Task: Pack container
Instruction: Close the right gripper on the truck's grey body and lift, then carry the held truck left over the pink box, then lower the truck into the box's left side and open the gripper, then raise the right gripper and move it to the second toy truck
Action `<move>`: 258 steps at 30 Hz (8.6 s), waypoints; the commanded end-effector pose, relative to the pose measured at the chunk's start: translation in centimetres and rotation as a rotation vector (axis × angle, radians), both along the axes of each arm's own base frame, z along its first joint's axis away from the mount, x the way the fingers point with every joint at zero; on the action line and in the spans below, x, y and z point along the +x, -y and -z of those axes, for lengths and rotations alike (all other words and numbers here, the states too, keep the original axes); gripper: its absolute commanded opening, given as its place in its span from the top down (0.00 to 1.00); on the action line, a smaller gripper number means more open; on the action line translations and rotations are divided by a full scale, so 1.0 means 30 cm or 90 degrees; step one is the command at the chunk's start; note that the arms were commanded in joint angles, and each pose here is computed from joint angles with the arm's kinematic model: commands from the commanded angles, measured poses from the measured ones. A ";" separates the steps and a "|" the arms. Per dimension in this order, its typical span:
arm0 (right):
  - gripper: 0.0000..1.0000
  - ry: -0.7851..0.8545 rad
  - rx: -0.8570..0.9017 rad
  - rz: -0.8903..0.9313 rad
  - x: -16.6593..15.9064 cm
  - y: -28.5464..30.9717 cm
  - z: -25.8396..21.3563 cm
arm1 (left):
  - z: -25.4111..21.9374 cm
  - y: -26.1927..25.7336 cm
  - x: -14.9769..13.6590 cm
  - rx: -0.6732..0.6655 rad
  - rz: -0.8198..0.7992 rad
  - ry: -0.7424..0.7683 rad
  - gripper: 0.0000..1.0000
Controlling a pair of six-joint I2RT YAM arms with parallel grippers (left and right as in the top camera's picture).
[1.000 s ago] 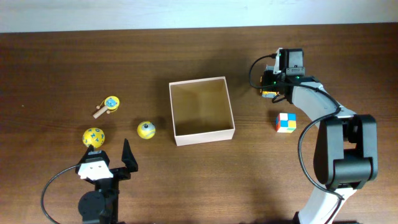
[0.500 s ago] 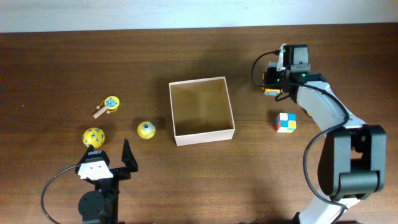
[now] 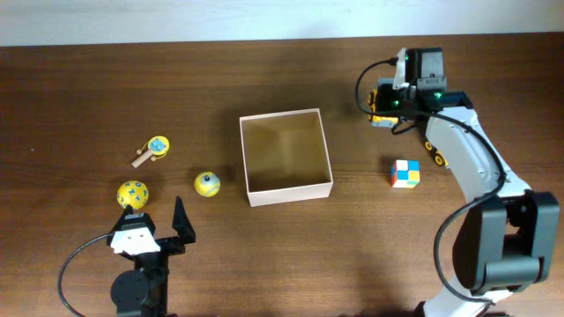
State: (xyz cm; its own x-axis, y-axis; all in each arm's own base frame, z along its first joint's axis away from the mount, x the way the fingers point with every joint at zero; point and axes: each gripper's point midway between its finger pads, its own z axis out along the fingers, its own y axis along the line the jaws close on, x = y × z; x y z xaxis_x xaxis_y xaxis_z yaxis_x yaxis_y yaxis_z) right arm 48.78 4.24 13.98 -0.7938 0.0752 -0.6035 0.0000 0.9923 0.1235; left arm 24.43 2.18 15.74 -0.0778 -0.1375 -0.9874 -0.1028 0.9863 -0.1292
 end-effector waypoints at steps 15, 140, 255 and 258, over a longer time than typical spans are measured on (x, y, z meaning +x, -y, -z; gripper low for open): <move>0.73 0.064 0.030 -0.215 -0.154 -0.510 -0.322 | 0.002 0.003 0.000 0.010 0.006 0.002 0.01; 0.40 0.032 -0.086 -0.159 -0.236 -0.841 -0.061 | 0.002 0.003 0.000 0.010 0.006 0.002 0.01; 0.57 -0.118 -0.097 0.069 -0.118 -0.152 -0.244 | 0.002 0.003 0.000 0.010 0.006 0.002 0.01; 0.56 -0.146 -0.106 0.091 -0.131 -0.052 -0.231 | 0.002 0.003 0.000 0.010 0.006 0.002 0.01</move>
